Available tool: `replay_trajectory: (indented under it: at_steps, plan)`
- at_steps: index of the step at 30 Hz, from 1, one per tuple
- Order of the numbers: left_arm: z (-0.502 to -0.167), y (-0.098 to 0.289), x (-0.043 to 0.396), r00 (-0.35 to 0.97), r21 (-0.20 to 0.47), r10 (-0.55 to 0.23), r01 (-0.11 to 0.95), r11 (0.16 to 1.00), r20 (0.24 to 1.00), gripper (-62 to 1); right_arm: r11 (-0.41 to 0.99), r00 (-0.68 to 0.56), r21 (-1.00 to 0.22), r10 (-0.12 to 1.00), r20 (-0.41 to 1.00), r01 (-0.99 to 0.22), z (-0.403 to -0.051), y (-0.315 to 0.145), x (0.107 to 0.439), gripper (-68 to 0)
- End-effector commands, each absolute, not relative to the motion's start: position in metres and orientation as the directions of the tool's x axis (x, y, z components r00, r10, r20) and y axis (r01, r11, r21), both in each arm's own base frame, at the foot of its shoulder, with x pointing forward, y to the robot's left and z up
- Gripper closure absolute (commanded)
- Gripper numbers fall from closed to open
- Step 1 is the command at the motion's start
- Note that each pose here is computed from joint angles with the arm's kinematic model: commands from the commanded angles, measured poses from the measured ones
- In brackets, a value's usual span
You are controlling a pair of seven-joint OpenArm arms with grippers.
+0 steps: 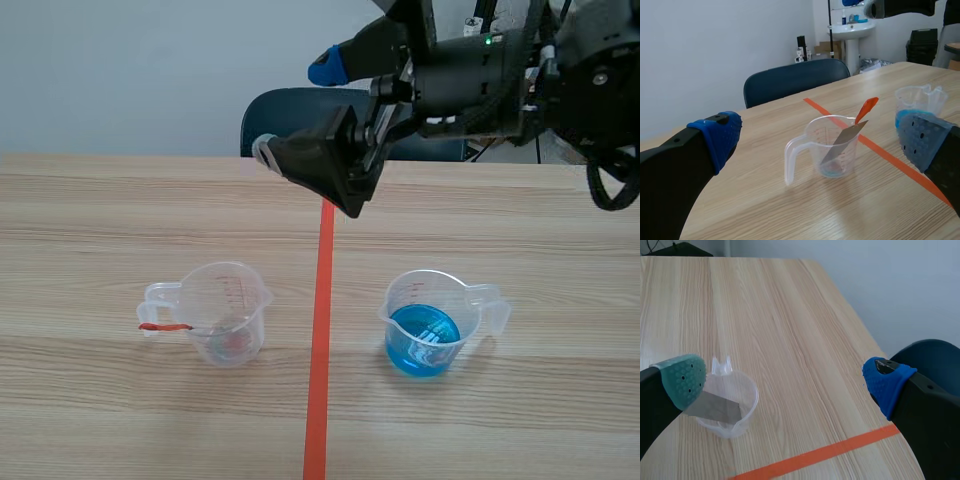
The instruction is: Do the redox reaction experiment. return to the home posture
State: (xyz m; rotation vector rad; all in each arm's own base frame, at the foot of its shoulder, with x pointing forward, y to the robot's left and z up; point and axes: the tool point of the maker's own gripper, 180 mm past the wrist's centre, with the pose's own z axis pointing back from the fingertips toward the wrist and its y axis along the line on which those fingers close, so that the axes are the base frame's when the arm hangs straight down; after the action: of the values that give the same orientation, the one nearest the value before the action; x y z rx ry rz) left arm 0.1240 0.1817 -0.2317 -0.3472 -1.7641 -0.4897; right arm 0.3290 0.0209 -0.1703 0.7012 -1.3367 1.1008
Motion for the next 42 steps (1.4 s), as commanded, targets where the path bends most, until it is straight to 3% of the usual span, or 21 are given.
replay_trajectory:
  at_steps: [1,12,15,20,26,42]
  plan:
    - [-0.226,0.182,0.124,-0.251,0.157,-0.035,0.485,0.860,0.967,-62.3,0.399,-0.134,-0.201,0.189,0.973,-0.895,-0.160,0.007,0.329,-67.9]
    - [-0.216,0.172,0.136,-0.239,0.229,-0.101,0.600,0.766,0.966,-62.3,0.592,-0.220,-0.368,0.309,0.925,-0.717,-0.168,-0.098,0.334,-67.9]
    - [-0.212,0.172,0.140,-0.243,0.232,-0.100,0.609,0.759,0.965,-62.3,0.662,-0.224,-0.361,0.286,0.932,-0.657,-0.163,-0.123,0.332,-67.9]
    - [-0.208,0.164,0.146,-0.243,0.257,-0.125,0.647,0.718,0.962,-62.3,0.773,-0.229,-0.439,0.375,0.898,-0.458,-0.159,-0.151,0.337,-67.9]
    - [-0.202,0.155,0.155,-0.246,0.281,-0.148,0.688,0.669,0.958,-62.3,0.806,-0.198,-0.489,0.447,0.872,-0.334,-0.155,-0.154,0.322,-67.9]
    - [-0.192,0.156,0.174,-0.243,0.285,-0.156,0.715,0.638,0.957,-62.3,0.830,-0.167,-0.505,0.477,0.863,-0.238,-0.145,-0.141,0.288,-67.9]
